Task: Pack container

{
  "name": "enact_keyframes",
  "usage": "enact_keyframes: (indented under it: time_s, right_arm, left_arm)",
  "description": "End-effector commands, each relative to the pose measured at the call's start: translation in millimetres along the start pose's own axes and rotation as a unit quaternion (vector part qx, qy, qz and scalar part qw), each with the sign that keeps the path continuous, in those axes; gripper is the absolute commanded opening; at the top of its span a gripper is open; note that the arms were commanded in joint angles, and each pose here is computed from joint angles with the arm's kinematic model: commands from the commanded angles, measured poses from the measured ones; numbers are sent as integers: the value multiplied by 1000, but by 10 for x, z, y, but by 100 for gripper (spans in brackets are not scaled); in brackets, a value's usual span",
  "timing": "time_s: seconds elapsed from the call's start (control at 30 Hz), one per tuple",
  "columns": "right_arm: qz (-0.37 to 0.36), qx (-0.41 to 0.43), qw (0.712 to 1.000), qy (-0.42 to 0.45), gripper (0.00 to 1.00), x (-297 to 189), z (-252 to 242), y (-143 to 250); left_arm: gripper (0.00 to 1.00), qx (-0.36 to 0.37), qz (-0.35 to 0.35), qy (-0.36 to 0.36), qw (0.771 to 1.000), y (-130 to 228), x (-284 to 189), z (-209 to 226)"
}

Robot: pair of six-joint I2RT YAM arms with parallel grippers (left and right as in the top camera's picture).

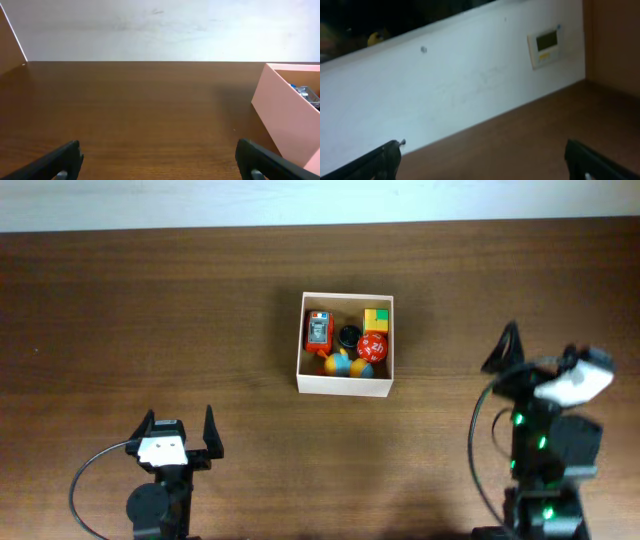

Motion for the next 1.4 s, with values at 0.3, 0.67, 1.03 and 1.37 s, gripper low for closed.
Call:
enact_keyframes:
  time_s: [0.3,0.67,1.03,1.37]
  right_arm:
    - [16,-13,999,-31,99,-439,-61,746]
    - [35,-54,997,-30,99,-546,-116,914]
    - [21,-65,996,-66,99,-535,-54,1250]
    - [36,-171,976,-126,99,-587,136,1386]
  left_arm:
    - [99,10,1,0,1000,10,-4,-2]
    - [99,10,1,0,1000,10,-4,-2]
    - [99,10,1,0,1000,10,-4,-2]
    - [99,10,1,0,1000,10,-4,-2]
Point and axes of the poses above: each gripper's point midway between its finger pads, its own x axis out along the fingers, its own z axis along the line the jaws close on, y = z × x, the point moved 2 cm from there along -x, back along the fingers, and after that the axes turned 9 degrees about -x, right-handed, at the moved point
